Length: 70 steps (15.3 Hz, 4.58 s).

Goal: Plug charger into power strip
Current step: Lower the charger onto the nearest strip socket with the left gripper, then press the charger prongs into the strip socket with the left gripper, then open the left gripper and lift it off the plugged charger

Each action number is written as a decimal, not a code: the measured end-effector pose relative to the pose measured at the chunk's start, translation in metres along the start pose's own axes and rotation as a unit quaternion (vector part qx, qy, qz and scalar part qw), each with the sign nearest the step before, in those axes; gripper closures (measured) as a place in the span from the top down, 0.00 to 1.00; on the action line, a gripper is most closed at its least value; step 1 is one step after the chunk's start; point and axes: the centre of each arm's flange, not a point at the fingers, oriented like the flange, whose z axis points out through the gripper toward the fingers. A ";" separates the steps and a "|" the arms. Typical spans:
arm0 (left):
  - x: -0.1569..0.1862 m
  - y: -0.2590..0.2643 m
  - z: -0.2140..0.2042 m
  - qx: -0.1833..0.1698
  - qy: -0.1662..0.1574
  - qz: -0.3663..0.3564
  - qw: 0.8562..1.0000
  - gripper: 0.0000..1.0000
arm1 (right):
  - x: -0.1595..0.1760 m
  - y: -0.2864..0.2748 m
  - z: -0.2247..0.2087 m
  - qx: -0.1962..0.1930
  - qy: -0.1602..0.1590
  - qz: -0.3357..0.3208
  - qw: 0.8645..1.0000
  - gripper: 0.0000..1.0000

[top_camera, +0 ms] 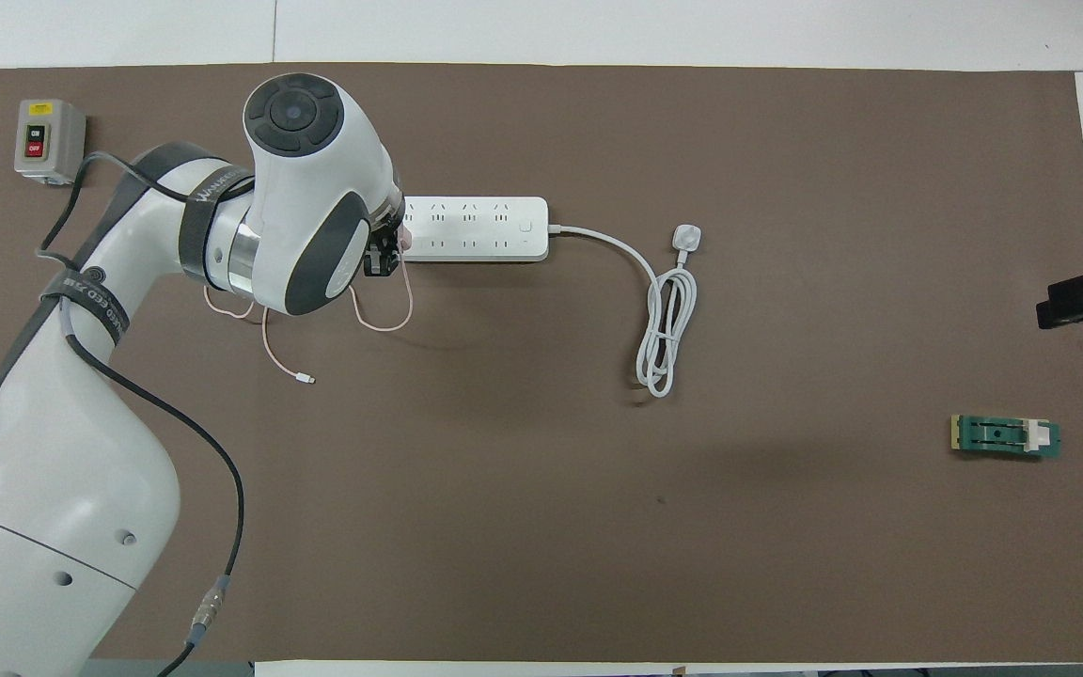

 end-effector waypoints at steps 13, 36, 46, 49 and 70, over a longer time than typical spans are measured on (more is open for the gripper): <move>-0.019 0.000 0.011 -0.003 0.018 0.003 1.000 0.32 | 0.000 -0.002 0.000 0.000 0.000 -0.002 1.000 1.00; -0.016 0.000 0.011 -0.002 0.021 0.012 1.000 0.32 | 0.000 -0.002 0.000 0.000 0.000 -0.002 1.000 1.00; -0.014 -0.001 0.013 0.005 0.023 0.023 0.999 0.32 | 0.000 -0.002 0.000 0.000 0.000 -0.002 1.000 1.00; -0.015 -0.002 0.023 0.008 0.024 0.024 0.999 0.32 | 0.000 -0.002 0.000 0.000 0.000 -0.002 1.000 1.00; 0.028 0.010 -0.017 -0.029 0.019 0.003 0.999 1.00 | 0.000 -0.002 0.000 0.000 0.000 -0.002 1.000 1.00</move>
